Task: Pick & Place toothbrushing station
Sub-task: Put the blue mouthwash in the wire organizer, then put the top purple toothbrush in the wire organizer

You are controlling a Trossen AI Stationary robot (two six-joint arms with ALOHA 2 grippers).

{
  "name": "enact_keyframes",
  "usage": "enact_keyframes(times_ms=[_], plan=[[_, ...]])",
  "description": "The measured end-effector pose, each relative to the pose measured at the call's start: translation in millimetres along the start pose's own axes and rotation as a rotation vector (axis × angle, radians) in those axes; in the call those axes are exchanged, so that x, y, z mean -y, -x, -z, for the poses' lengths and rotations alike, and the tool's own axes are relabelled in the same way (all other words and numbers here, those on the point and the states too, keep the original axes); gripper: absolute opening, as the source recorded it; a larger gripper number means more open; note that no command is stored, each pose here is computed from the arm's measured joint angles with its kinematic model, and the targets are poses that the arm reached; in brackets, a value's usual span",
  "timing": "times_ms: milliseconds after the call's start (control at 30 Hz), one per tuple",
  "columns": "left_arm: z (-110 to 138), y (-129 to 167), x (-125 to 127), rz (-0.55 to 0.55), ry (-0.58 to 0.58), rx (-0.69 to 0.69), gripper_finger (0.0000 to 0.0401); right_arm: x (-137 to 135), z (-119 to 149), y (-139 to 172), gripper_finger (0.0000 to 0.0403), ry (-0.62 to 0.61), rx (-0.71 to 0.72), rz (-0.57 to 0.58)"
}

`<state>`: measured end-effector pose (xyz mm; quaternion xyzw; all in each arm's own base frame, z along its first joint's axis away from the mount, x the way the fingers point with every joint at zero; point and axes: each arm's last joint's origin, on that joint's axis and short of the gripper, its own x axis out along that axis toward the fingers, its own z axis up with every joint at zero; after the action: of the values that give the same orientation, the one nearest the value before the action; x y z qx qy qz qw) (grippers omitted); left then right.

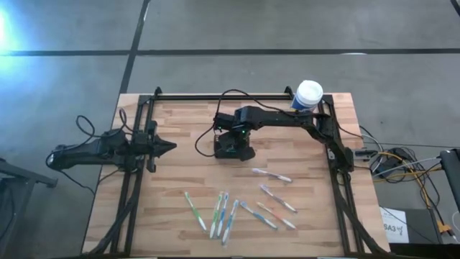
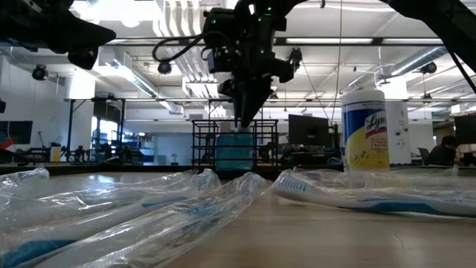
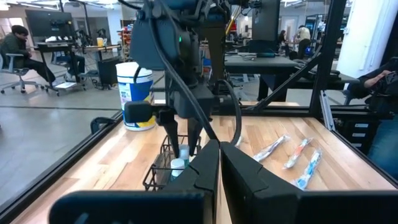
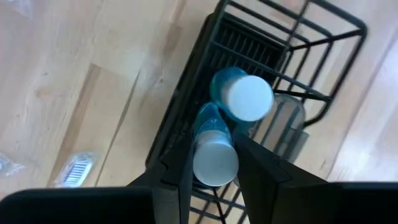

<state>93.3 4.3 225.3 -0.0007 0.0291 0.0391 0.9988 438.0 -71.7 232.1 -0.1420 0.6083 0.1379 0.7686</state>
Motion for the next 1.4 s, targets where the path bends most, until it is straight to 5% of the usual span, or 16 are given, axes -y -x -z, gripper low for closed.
enact_keyframes(times_ms=[400, 967, 1233, 1400], plan=[[0, 0, 0, -0.001, -0.005, 0.005, 0.0023, 4, -7, -13, 0.0093, 0.029, 0.001, -0.031], [2, -1, 0, -0.006, -0.002, -0.004, 0.0023, 10, -6, -3, 0.0174, -0.024, 0.014, -0.060], [2, -1, 0, -0.005, -0.002, -0.004, 0.0023, 12, -12, 23, 0.0176, -0.022, 0.047, -0.033], [2, -1, 0, -0.005, -0.001, 0.000, 0.0023, 11, -12, 66, 0.0176, -0.049, 0.015, 0.041]])
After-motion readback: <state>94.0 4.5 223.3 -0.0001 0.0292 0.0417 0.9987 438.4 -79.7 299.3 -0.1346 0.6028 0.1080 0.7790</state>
